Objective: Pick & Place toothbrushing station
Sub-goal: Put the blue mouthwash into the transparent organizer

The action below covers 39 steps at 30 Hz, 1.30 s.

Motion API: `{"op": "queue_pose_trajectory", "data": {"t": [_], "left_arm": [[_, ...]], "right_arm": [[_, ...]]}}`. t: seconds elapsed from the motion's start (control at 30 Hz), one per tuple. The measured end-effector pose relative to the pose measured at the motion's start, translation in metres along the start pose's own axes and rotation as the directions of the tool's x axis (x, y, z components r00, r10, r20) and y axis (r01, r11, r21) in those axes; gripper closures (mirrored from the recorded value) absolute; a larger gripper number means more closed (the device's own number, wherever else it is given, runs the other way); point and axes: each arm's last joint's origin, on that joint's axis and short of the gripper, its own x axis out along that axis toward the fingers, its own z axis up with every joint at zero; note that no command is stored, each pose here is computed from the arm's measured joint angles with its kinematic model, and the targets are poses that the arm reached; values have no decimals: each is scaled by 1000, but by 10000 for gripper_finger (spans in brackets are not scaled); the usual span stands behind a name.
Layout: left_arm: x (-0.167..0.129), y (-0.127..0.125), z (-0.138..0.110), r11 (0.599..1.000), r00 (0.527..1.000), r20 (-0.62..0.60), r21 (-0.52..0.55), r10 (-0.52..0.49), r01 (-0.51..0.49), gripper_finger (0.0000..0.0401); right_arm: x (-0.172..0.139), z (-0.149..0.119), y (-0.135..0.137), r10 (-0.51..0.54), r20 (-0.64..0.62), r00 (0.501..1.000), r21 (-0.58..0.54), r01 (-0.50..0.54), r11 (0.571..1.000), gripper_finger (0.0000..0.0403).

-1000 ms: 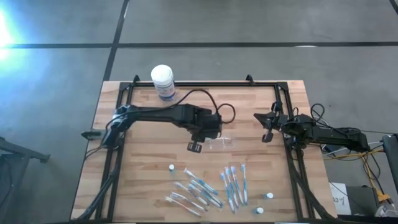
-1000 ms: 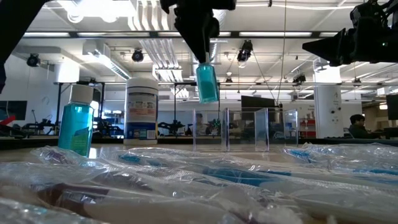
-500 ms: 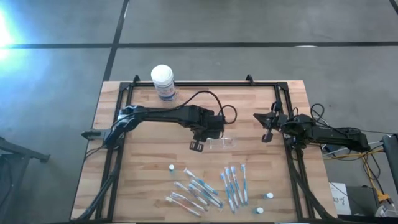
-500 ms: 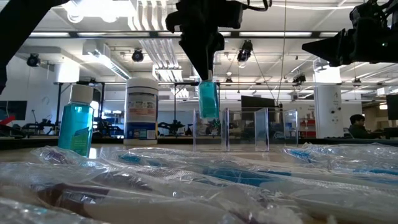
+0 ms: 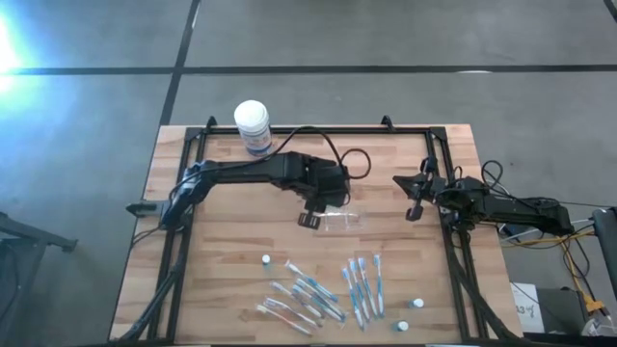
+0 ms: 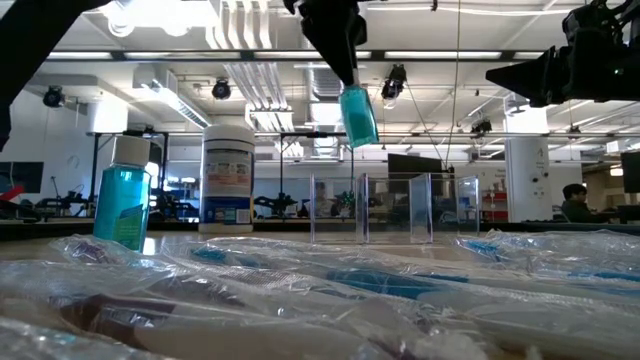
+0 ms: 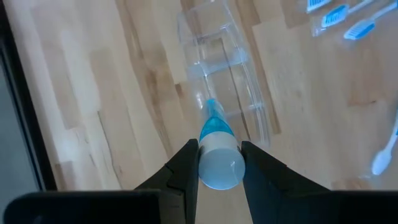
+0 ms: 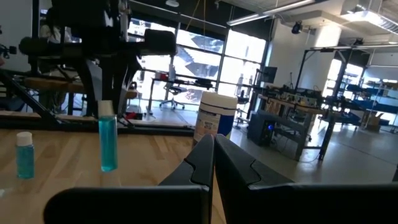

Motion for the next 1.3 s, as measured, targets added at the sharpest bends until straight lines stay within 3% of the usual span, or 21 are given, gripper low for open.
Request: {"op": "queue_pose_trajectory", "data": {"t": [0.27, 0.8, 1.3], "left_arm": [[29, 1, 7, 999, 1000, -13, 42, -14, 14, 305], [75, 9, 11, 996, 995, -42, -4, -85, 85, 305], [83, 11, 11, 992, 995, -54, -102, -87, 81, 305]], "right_arm": [[0, 0, 0, 0, 1, 1000, 0, 0, 1000, 394], [0, 0, 0, -1, 3, 1000, -8, 1, 1000, 394], [0, 1, 0, -2, 6, 1000, -4, 2, 1000, 394]]}}
